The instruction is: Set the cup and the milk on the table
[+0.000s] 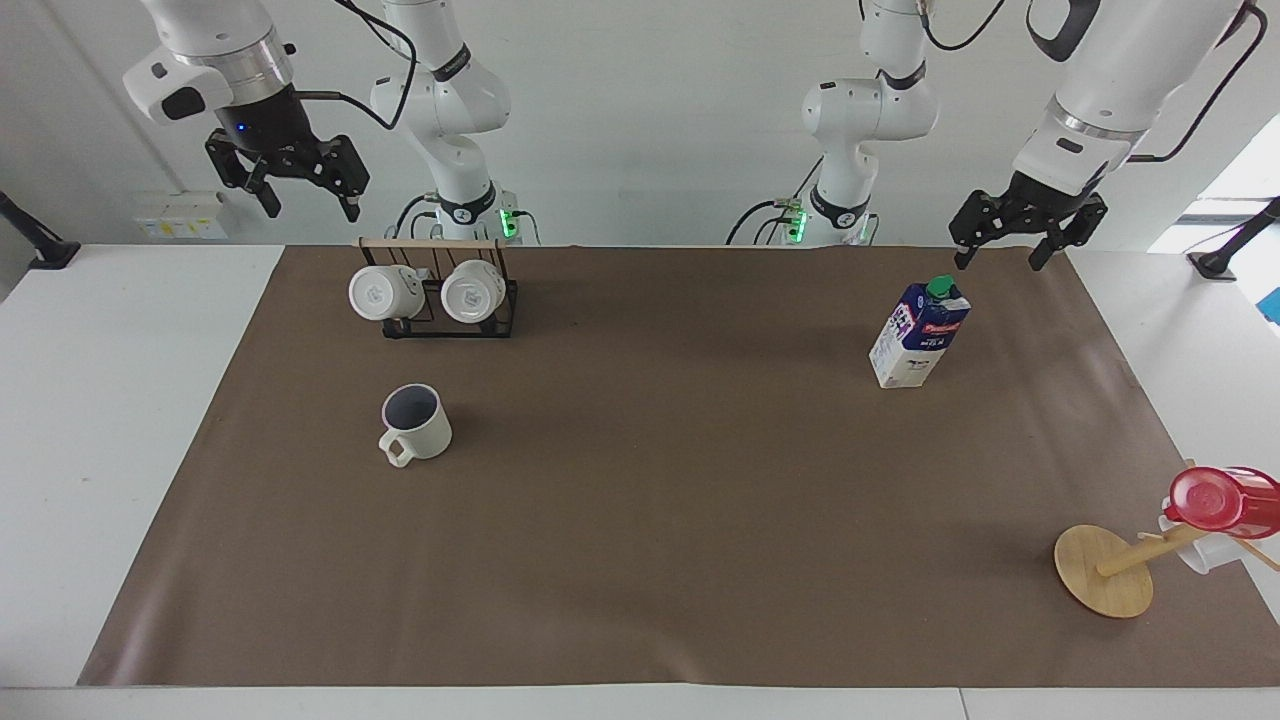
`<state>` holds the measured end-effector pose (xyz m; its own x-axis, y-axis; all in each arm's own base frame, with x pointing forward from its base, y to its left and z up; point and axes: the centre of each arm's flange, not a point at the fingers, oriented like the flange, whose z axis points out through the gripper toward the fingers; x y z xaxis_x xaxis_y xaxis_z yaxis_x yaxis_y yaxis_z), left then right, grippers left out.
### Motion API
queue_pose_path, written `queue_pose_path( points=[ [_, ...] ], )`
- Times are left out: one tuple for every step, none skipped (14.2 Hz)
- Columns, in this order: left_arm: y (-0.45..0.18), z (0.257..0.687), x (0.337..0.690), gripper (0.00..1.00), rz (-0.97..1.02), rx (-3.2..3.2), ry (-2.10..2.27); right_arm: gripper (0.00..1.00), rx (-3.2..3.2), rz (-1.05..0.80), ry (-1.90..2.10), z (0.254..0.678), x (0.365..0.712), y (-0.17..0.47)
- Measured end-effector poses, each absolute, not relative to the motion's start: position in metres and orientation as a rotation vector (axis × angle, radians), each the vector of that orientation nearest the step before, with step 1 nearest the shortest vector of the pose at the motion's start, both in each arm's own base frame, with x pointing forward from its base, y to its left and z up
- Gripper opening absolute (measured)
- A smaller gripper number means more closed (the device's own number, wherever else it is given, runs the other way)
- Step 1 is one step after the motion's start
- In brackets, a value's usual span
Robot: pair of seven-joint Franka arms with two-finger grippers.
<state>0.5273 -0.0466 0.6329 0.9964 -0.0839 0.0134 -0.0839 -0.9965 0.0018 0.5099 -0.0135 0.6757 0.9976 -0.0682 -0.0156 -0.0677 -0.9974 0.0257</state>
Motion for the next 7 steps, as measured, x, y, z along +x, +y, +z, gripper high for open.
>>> queue_pose_path(
  points=[
    [-0.0466,0.6329,0.5273,1.0,0.021,3.136,-0.132,1.0,3.115,-0.025,-0.106,0.6758,0.5098,-0.0135],
    [-0.0467,0.6329,0.5273,1.0,0.021,3.136,-0.132,1.0,3.115,-0.025,-0.106,0.6758,0.5098,-0.0136],
    [-0.0469,0.633,0.5273,1.0,0.021,3.134,-0.132,1.0,3.115,-0.025,-0.106,0.6758,0.5098,-0.0137],
    [-0.0474,0.6331,0.5272,1.0,0.021,3.129,-0.132,1.0,3.115,-0.026,-0.106,0.6757,0.5097,-0.0137],
    [-0.0479,0.6333,0.5272,1.0,0.021,3.125,-0.132,1.0,3.115,-0.026,-0.106,0.6755,0.5098,-0.0137],
    [-0.0482,0.6335,0.5272,1.0,0.022,3.123,-0.132,1.0,3.115,-0.024,-0.106,0.6756,0.5099,-0.0137],
    [-0.0483,0.6337,0.5272,1.0,0.022,3.122,-0.132,1.0,3.115,-0.023,-0.106,0.6756,0.51,-0.0137]
  ],
)
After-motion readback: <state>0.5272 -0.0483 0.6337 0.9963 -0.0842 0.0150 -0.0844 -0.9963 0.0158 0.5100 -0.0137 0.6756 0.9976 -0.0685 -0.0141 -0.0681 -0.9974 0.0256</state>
